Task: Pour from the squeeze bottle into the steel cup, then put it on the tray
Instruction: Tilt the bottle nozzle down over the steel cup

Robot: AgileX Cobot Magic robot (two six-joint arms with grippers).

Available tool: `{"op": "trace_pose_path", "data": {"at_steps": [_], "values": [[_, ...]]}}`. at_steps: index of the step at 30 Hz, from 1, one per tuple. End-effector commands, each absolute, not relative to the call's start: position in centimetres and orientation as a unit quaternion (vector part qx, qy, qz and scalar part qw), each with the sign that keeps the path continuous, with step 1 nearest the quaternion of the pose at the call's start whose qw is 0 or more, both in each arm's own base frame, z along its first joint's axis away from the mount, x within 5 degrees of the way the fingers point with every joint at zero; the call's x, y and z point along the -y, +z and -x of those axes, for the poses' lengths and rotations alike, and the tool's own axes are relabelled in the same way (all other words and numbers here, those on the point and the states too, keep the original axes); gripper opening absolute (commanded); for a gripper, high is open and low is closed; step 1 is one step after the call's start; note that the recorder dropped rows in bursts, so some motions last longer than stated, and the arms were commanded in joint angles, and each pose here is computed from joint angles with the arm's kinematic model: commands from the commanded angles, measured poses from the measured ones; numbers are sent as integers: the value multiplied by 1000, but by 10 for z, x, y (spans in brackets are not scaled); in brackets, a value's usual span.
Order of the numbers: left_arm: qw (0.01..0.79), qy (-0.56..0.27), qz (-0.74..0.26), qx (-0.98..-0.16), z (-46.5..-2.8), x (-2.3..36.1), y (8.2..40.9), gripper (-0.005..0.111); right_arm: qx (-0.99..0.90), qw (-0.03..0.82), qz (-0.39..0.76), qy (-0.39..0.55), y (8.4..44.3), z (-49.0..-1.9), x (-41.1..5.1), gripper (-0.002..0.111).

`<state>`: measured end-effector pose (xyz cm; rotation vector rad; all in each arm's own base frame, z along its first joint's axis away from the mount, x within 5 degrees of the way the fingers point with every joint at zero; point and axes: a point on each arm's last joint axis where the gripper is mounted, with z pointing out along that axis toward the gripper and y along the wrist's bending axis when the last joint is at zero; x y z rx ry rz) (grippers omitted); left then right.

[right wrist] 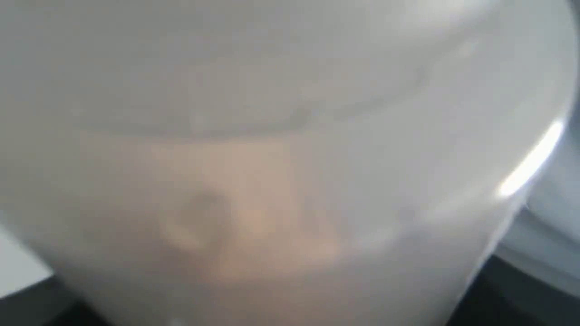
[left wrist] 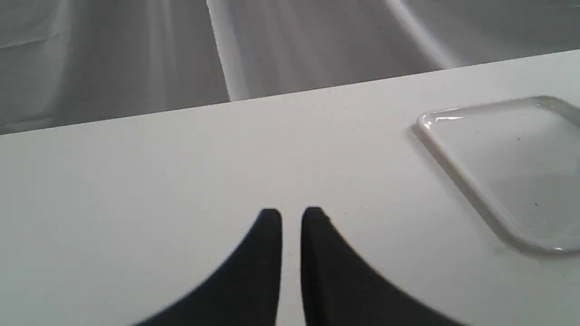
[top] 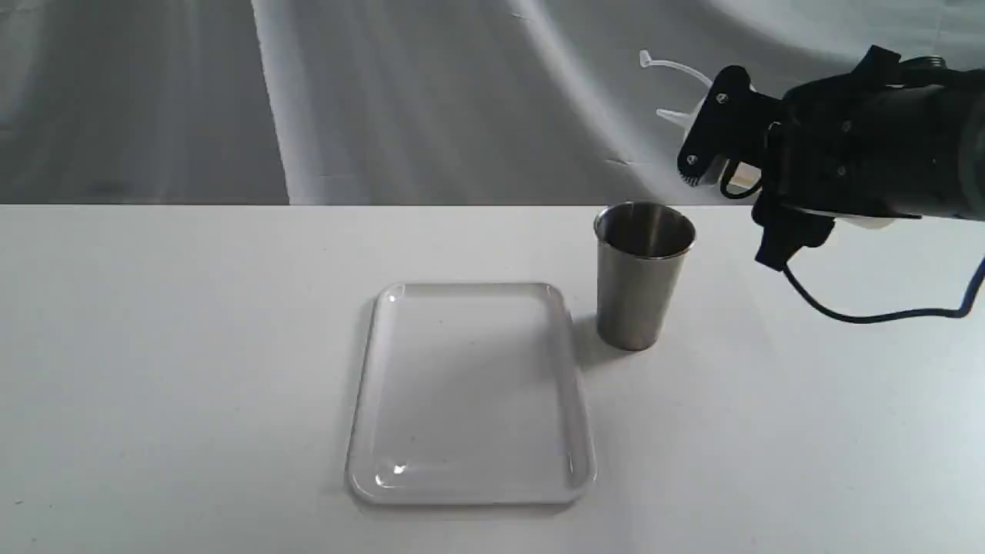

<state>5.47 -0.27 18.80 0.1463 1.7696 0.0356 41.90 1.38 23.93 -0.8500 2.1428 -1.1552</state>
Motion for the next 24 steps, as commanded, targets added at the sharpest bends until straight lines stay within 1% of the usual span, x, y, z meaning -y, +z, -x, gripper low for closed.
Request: {"op": "trace_pose_path", "data": {"at_steps": [1,12,24], "values": [[634,14,-64,-771,-55,3,187,8,-782,277,321,-457,247,-420,-14,44],[634,14,-64,-771,-55,3,187,8,-765,254,317,-500,252,-418,-8,44],[634,14,-64,-771,-55,3,187,8,-747,248,325,-524,256,-418,-10,44]]}}
